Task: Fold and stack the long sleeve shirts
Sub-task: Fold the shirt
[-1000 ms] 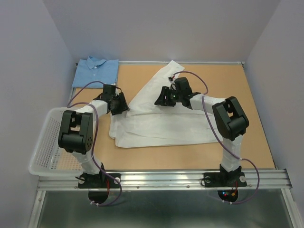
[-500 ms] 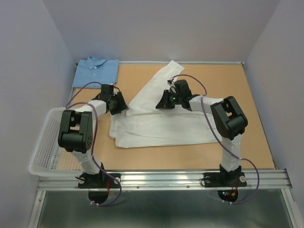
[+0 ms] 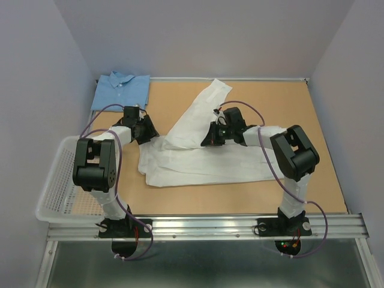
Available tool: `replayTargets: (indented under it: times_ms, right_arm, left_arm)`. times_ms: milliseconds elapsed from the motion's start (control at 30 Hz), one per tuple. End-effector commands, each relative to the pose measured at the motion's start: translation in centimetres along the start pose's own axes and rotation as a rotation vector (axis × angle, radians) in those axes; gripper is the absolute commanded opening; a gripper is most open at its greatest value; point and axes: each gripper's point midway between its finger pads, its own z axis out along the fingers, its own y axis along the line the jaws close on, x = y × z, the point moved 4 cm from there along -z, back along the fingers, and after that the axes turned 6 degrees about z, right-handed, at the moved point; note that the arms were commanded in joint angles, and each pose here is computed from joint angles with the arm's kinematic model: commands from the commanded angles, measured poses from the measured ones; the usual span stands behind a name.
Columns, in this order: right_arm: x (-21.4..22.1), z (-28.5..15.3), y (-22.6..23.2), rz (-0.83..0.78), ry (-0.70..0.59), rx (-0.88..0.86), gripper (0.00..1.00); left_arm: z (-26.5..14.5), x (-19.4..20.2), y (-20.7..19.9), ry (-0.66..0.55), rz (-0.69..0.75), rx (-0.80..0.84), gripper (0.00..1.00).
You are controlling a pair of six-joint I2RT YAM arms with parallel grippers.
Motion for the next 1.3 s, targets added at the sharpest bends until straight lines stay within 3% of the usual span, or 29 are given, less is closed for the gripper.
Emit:
replayTargets:
  times_ms: [0,333,367,533,633,867,967,1067,1267]
  right_arm:
    - [0.6,-1.4,1.4,-0.069,0.004,-0.028,0.01]
    - [2.0,-1.4,-0.9,-0.080,0.026,0.057,0.04]
    - [2.0,-1.6,-0.8,-0.088,0.023,0.060,0.17]
    - [0.3,-2.8,0.3,-0.126,-0.041,0.099,0.43]
    - [-2.9,-4.5,2.1,-0.158,-0.141,0.141,0.59]
    - [-9.8,-10.0,-0.5,-0.076,-0.354,0.301,0.62]
    - [-11.5,-11.9,-2.5,-0.063,-0.411,0.388,0.62]
    - [-11.8,-12.9,-3.7,-0.048,-0.442,0.450,0.69]
    - [-10.4,-13.4,-4.1,-0.030,-0.420,0.473,0.83]
  left_arm:
    - [0.2,0.0,0.6,-0.001,-0.022,0.000,0.61]
    - [-0.2,-0.4,1.5,-0.014,-0.035,-0.024,0.61]
    - [-0.3,-0.5,1.5,-0.016,-0.028,-0.022,0.61]
    - [-2.5,-2.2,-0.5,-0.058,0.014,0.059,0.61]
    - [-5.1,-3.4,-2.0,-0.106,0.065,0.093,0.63]
    - [-8.6,-3.8,-5.9,-0.165,0.227,0.195,0.67]
    - [-8.0,-4.4,-8.0,-0.169,0.316,0.217,0.70]
    - [-6.7,-5.9,-10.1,-0.195,0.405,0.209,0.72]
    - [0.0,-8.0,-14.1,-0.166,0.515,0.193,0.71]
